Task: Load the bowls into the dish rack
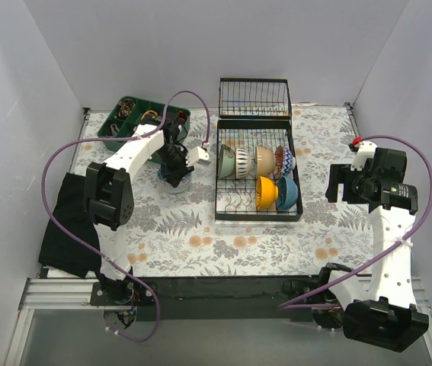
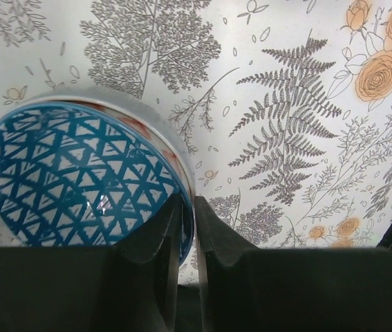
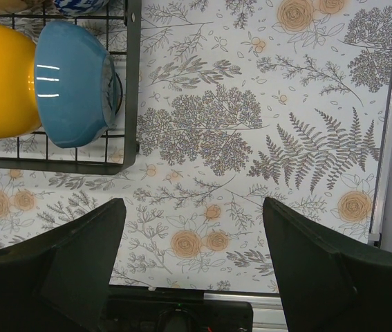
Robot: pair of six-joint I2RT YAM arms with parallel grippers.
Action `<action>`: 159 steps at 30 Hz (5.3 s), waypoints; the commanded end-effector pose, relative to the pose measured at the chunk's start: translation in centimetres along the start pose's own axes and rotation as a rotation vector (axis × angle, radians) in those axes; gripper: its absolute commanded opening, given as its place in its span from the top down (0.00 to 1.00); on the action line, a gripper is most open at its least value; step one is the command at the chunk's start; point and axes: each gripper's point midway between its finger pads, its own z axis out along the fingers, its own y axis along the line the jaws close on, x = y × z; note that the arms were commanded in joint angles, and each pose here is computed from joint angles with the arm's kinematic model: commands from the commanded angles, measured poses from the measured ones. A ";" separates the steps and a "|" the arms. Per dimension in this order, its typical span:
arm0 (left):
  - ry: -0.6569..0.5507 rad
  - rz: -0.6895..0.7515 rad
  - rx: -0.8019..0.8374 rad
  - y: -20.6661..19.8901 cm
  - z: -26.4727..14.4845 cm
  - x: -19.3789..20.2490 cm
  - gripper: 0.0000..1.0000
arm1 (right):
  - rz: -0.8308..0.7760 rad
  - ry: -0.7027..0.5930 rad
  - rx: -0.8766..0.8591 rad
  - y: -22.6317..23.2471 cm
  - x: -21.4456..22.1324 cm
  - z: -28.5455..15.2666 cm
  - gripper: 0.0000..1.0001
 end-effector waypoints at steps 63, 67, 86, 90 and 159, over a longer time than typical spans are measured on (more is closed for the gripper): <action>-1.277 -0.693 0.438 -11.3 -10.5 -22.9 1.00 | 0.006 -0.008 0.109 -2.3 -0.2 -0.4 0.12; -1.275 -0.867 0.445 -9.9 -9.6 -24.3 1.00 | 0.007 -0.002 0.112 -2.4 -0.2 -0.3 0.12; -1.179 -1.191 0.547 -7.1 -3.2 -25.3 1.00 | 0.012 0.061 0.109 -2.9 0.4 1.0 0.12; -1.156 -1.230 0.567 -6.5 -1.8 -25.5 1.00 | 0.014 0.071 0.105 -2.9 0.5 1.3 0.12; -0.111 -0.294 -0.512 -1.2 2.0 -1.2 0.48 | 0.005 -0.104 0.059 -1.1 -0.7 -0.8 0.11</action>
